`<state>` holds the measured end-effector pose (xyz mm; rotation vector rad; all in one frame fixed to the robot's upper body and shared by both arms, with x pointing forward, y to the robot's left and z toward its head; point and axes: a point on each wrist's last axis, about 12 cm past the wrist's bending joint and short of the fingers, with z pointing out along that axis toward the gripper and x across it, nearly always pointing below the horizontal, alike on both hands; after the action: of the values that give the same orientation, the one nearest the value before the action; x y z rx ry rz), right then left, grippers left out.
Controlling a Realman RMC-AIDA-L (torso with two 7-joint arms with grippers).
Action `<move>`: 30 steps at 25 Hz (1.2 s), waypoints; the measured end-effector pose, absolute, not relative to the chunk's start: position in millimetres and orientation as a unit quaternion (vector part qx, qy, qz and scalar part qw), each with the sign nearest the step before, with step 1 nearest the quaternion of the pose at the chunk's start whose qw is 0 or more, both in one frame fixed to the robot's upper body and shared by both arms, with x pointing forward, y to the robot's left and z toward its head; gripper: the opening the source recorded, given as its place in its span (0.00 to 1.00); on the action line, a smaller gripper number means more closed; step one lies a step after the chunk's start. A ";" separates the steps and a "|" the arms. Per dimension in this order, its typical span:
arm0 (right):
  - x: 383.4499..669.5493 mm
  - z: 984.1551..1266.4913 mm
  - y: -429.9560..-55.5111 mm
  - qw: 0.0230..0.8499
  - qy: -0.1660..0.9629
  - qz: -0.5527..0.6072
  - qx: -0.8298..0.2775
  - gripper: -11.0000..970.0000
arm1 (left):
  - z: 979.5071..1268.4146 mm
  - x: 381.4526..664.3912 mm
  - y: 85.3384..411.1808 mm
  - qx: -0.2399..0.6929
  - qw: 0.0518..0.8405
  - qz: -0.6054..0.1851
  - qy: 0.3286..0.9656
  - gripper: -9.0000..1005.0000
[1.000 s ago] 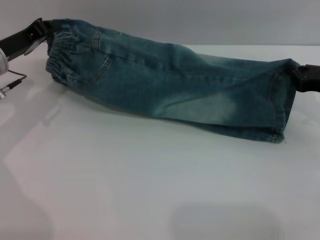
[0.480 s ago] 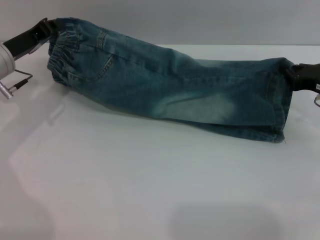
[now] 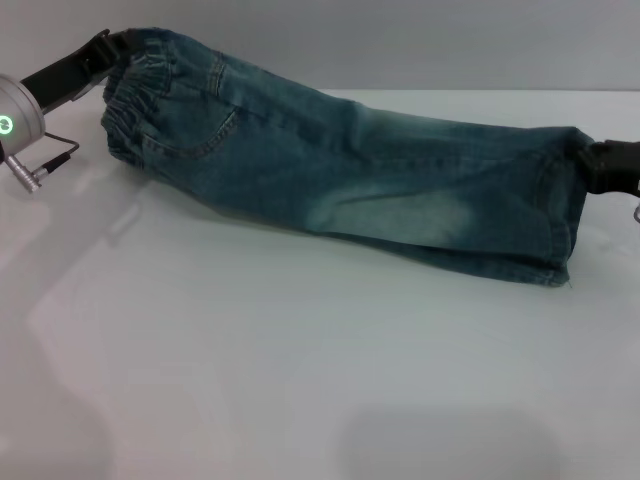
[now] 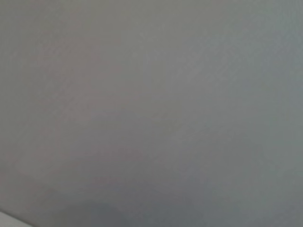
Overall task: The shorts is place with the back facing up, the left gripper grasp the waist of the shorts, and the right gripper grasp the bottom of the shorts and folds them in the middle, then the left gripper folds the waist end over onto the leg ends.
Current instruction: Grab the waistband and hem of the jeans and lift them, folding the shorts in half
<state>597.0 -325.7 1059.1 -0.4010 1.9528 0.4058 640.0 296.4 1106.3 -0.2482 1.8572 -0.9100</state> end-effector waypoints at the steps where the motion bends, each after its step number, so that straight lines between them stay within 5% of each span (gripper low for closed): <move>1: 595.3 1057.8 -327.2 0.525 0.818 0.169 -0.165 0.01 | 1106.7 640.5 296.0 -0.103 0.506 -0.377 0.769 0.07; 24: 592.5 1055.2 -326.7 0.531 0.817 0.171 -0.145 0.02 | 1112.6 651.7 282.4 -0.084 0.506 -0.368 0.776 0.07; 30: 593.1 1054.7 -326.5 0.530 0.819 0.170 -0.143 0.29 | 1113.2 654.4 279.8 -0.085 0.507 -0.364 0.777 0.29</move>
<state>593.1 -326.5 1054.7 -0.3420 1.9549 0.4050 654.4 279.8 1113.2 -0.2060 1.8737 -0.8774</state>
